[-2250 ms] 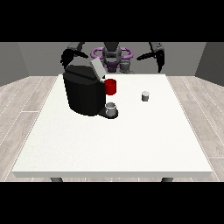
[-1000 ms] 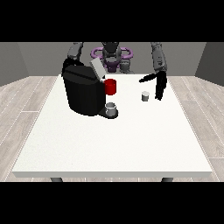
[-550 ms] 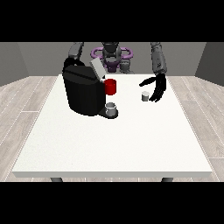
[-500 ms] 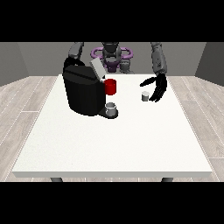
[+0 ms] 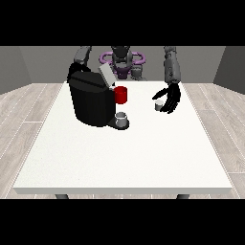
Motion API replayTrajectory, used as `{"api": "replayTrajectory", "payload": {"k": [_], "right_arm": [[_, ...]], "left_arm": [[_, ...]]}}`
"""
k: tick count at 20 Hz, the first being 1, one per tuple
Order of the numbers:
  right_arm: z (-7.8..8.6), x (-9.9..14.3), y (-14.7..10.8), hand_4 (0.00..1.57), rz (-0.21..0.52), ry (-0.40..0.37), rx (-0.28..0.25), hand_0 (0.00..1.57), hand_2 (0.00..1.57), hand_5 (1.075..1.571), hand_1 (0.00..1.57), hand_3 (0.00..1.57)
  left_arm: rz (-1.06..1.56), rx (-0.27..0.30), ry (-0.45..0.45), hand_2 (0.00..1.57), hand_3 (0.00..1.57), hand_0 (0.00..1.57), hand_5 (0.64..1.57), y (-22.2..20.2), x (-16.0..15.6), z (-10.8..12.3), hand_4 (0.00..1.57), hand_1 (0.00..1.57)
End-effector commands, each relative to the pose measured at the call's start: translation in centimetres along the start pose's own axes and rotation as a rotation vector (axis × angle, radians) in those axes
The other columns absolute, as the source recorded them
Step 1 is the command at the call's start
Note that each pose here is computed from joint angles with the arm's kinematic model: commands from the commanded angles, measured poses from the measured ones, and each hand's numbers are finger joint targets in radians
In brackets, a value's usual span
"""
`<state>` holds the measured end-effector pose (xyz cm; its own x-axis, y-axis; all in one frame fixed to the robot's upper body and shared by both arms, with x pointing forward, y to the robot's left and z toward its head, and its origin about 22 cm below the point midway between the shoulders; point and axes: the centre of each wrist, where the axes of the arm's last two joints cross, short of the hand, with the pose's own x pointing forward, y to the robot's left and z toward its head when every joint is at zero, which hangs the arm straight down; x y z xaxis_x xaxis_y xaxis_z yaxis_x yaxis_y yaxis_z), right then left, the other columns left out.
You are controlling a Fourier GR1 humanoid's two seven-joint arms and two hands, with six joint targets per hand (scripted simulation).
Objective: Insert the coffee pod into the coffee machine and close the lid
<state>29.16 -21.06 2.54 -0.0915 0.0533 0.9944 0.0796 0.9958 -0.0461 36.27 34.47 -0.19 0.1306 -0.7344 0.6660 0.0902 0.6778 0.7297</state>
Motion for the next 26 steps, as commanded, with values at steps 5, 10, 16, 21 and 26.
{"api": "replayTrajectory", "payload": {"k": [5,10,16,21,26], "right_arm": [[0.0,-0.4,-0.6,0.51,-0.050,-0.025,-0.006,0.00,0.00,1.571,0.00,0.00],[0.3,0.7,2.0,0.43,-0.043,-0.036,-0.009,0.00,0.00,1.571,0.00,0.00],[0.1,0.8,-0.3,0.43,-0.060,-0.043,0.006,0.00,0.00,1.571,0.00,0.00],[-1.3,0.3,-1.2,0.49,-0.037,0.012,-0.023,0.00,0.00,1.571,0.00,0.00],[-0.4,-2.4,-0.4,0.44,-0.042,0.064,-0.020,0.00,0.00,1.571,0.00,0.00]], "left_arm": [[-0.070,0.090,-0.031,0.97,0.74,0.82,1.571,1.7,1.0,-1.2,0.39,0.82],[-0.188,0.063,-0.037,1.04,0.82,0.93,1.571,0.4,-0.3,-0.7,0.28,0.93],[-0.194,0.098,-0.087,1.36,1.31,1.23,1.571,2.6,-0.7,-0.9,0.47,1.23],[-0.153,0.055,-0.237,1.47,1.41,1.48,1.571,2.2,3.5,-2.6,0.63,1.48],[-0.166,-0.006,-0.275,1.38,1.35,1.32,1.571,4.9,7.4,-3.9,0.58,1.32]]}}
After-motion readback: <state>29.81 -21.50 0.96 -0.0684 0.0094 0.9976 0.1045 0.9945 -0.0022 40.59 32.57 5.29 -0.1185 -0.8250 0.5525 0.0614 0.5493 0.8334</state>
